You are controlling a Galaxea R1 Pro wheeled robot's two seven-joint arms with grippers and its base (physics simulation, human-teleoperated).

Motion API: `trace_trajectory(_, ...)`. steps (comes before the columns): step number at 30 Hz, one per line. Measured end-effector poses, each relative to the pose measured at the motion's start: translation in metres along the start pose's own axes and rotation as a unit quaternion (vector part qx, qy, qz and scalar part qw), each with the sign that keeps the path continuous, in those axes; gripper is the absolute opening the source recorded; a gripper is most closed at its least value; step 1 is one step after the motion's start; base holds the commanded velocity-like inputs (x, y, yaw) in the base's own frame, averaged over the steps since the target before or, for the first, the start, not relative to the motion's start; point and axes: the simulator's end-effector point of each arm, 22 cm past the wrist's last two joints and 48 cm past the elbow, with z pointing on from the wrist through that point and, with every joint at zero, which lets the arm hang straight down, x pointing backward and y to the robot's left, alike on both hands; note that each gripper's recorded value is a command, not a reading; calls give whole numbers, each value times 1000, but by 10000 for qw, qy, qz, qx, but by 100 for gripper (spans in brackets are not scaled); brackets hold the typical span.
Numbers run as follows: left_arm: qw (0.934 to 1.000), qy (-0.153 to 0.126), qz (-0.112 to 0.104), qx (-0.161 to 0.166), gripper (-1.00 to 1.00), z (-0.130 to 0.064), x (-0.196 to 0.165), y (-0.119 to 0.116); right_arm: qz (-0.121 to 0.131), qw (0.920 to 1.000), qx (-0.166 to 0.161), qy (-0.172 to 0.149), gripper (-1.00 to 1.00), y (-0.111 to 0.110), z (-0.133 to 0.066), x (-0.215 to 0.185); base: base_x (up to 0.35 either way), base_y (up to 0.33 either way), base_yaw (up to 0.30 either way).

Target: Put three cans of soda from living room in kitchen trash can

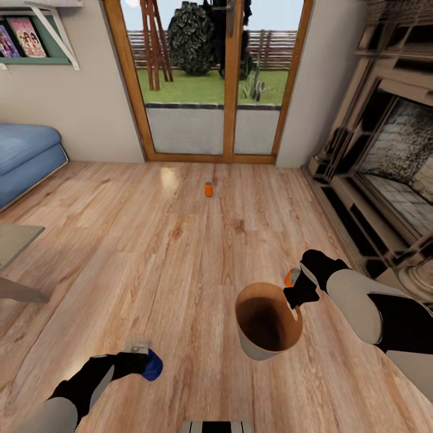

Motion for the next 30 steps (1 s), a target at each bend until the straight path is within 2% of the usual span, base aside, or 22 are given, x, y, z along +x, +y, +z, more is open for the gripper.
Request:
trace_trajectory(3, 9997, -219, 84, -33, -100, -17, -41, 4, -3, 10000, -15, 53, -100, 2, -1, 5, 0, 0, 0)
trace_trajectory(11, 9983, -518, 227, -128, -100, -61, -113, 15, -2, 9999, -28, 165, -100, 3, -8, 15, 0, 0, 0)
trace_trajectory(12, 9981, -573, 246, -4, -100, -69, -126, 8, -2, 9998, -37, 189, -100, 4, -8, 18, 0, 0, 0)
trace_trajectory(13, 9965, -591, 278, 522, -100, -85, -145, -19, -19, 9997, -62, 226, -100, 7, -4, 23, 0, 0, 0)
trace_trajectory(15, 9940, -595, 344, 856, -100, -98, -156, -37, -46, 9998, -66, 202, -100, 9, -6, 23, 0, 0, 0)
trace_trajectory(16, 9904, -579, 353, 1206, -100, -109, -163, -55, -70, 9998, -78, 189, -100, 10, -6, 23, 0, 0, 0)
trace_trajectory(18, 9864, -540, 383, 1506, -100, -122, -170, -72, -81, 9997, -100, 183, -100, 13, -8, 24, 0, 0, 0)
trace_trajectory(19, 9815, -521, 363, 1808, -100, -134, -181, -87, -91, 9997, -113, 187, -100, 14, -8, 25, 0, 0, 0)
trace_trajectory(21, 9764, -499, 388, 2064, -100, -150, -195, -102, -97, 9997, -122, 187, -100, 16, -11, 26, 0, 0, 0)
trace_trajectory(22, 9706, -464, 359, 2336, -100, -164, -208, -116, -106, 9997, -120, 188, -100, 16, -13, 26, 0, 0, 0)
trace_trajectory(24, 9646, -437, 359, 2575, -100, -180, -222, -129, -120, 9997, -104, 186, -100, 16, -17, 26, 0, 0, 0)
trace_trajectory(25, 9580, -444, 345, 2810, -100, -194, -236, -142, -130, 9997, -96, 185, -100, 16, -19, 26, 0, 0, 0)
trace_trajectory(30, 9465, -569, 425, 3148, -100, -230, -274, -163, -187, 9996, -89, 189, -100, 21, -29, 25, 0, 0, 0)
